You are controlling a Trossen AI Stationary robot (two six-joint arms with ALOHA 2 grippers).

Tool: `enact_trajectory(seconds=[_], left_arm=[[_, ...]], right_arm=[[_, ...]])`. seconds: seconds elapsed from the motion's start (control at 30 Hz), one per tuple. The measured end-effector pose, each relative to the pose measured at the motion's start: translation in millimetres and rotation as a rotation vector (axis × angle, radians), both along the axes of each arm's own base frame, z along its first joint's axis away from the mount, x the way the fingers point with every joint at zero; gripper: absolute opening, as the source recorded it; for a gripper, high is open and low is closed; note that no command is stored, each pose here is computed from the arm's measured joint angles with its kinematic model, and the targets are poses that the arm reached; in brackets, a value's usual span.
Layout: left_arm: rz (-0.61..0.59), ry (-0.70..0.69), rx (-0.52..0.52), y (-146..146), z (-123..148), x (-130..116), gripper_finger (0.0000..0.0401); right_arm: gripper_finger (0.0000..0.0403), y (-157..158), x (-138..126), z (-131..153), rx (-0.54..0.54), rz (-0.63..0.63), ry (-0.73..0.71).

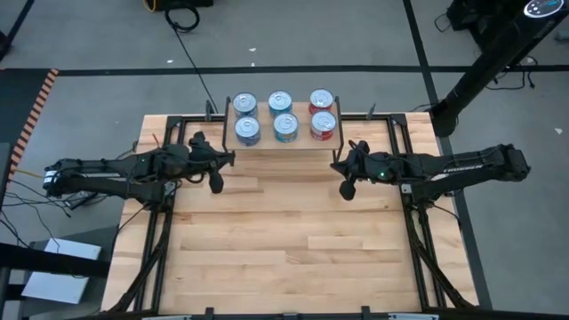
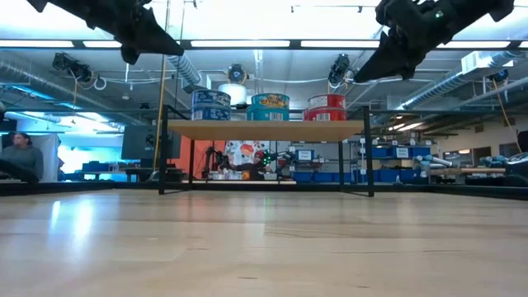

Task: Stack canned seafood by type on shelf
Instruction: Return to Home Position

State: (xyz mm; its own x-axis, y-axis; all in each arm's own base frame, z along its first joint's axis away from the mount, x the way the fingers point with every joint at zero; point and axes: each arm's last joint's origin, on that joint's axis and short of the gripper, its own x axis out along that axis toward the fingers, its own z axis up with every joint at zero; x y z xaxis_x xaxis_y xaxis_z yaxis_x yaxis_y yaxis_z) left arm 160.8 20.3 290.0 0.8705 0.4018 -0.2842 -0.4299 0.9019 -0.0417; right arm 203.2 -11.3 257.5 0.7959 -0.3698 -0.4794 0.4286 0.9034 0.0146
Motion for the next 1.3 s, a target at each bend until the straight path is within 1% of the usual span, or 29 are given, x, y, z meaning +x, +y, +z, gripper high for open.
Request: enact_trajectory(seconds=[0.1,0.2,0.27,0.33,0.43,0.57,0.63,0.77,0.97,1.07,1.23,1.3], left_arm=[[-0.005,0.008,0.014,0,0,0,0.0003],[-0.044,-0.009,0.032,-1,-1,-1,0.0002],[-0.097,-0.055,0.042,-2,-4,-3,0.0001],[-0.126,-0.098,0.039,-4,-13,-5,0.0001],[-0.14,-0.142,0.02,-4,-33,-11,0.0001],[-0.152,-0.169,0.028,-5,-50,-21,0.0001],[-0.162,-0.163,0.048,-6,-54,-27,0.0001],[-0.179,-0.211,0.095,-7,-55,-38,0.0001],[-0.174,-0.261,0.086,-8,-63,-55,0.0],[-0.17,-0.294,0.089,-8,-67,-60,0.0],[-0.135,-0.289,0.091,-7,-76,-66,0.0],[-0.105,-0.28,0.101,-7,-77,-69,0.0]], right_arm=[[0.0012,-1,0,0,0.043,-0.031,-0.024],[0.0005,-1,0,0,0.012,-0.009,-0.011],[0.0005,0,1,1,-0.034,0.05,0.006],[0.0003,0,2,1,-0.057,0.145,0.009],[0.0002,-3,2,-3,-0.036,0.257,-0.055],[0.0002,-5,-2,-14,-0.046,0.343,-0.184],[0.0002,-7,-7,-23,-0.037,0.379,-0.208],[0.0001,-12,-21,-38,-0.025,0.439,-0.248],[0.0,-19,-41,-56,-0.027,0.453,-0.317],[0.0,-22,-50,-61,-0.033,0.457,-0.376],[0.0,-27,-62,-73,-0.068,0.398,-0.406],[0.0,-28,-66,-74,-0.1,0.364,-0.411]])
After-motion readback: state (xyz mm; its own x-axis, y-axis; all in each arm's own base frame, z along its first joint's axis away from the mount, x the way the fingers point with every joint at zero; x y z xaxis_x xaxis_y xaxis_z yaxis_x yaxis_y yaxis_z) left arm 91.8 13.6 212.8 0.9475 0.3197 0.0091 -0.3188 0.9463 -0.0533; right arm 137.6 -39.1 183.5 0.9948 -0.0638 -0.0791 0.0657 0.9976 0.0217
